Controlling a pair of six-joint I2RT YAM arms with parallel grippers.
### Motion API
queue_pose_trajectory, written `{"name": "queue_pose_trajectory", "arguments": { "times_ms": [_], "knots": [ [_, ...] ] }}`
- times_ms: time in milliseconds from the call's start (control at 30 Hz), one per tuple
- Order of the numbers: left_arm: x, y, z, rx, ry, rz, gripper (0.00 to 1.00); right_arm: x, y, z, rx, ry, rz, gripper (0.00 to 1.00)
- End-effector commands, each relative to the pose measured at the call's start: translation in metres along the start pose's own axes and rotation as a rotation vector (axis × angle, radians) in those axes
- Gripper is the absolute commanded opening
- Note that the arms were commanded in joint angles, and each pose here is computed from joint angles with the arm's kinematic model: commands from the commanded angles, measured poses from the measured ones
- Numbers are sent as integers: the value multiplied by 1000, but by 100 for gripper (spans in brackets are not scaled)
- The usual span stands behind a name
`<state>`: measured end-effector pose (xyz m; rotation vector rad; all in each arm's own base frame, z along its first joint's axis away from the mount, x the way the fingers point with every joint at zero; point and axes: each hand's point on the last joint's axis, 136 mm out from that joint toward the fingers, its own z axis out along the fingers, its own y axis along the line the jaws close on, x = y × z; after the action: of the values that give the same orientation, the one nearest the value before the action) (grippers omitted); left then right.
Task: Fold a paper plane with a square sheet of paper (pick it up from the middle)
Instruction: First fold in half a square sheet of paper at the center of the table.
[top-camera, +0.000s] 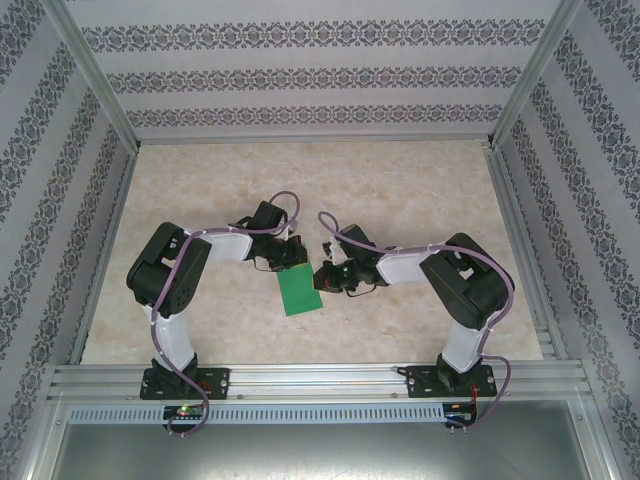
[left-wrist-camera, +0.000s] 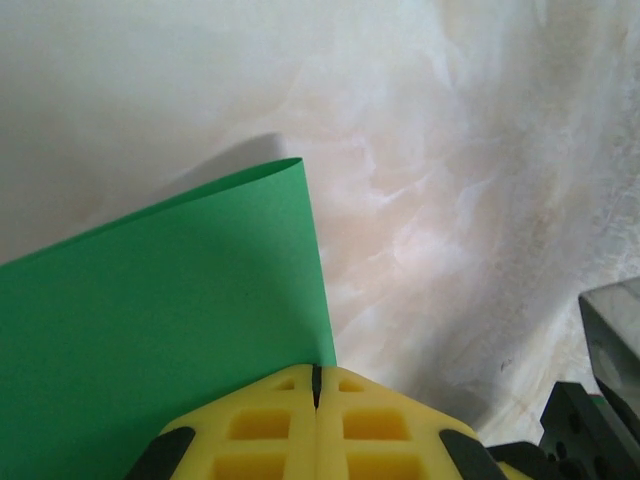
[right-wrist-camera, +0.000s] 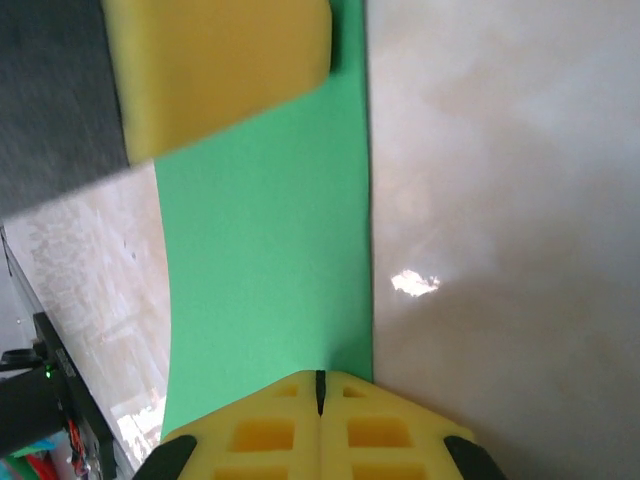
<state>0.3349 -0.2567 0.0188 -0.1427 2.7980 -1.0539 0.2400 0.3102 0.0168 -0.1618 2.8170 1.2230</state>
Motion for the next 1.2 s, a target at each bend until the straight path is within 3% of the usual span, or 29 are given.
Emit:
{"name": "queue_pose_trajectory", "arguments": {
  "times_ms": [0, 433, 767, 933, 1167],
  "knots": [
    [15, 39, 10, -138, 23, -24, 0, 35, -6, 1, 15, 105, 28, 0],
    [14, 36, 10, -129, 17, -18, 0, 85, -28, -14, 102, 176, 56, 0],
    [-2, -5, 2, -6, 9, 58, 0, 11, 23, -29, 22, -66, -81, 0],
    [-3, -12, 0, 14, 13, 71, 0, -11, 15, -6, 33, -59, -16, 0],
    [-1, -32, -2, 98, 20, 107, 0, -6, -7, 6, 75, -28, 43, 0]
  ]
}}
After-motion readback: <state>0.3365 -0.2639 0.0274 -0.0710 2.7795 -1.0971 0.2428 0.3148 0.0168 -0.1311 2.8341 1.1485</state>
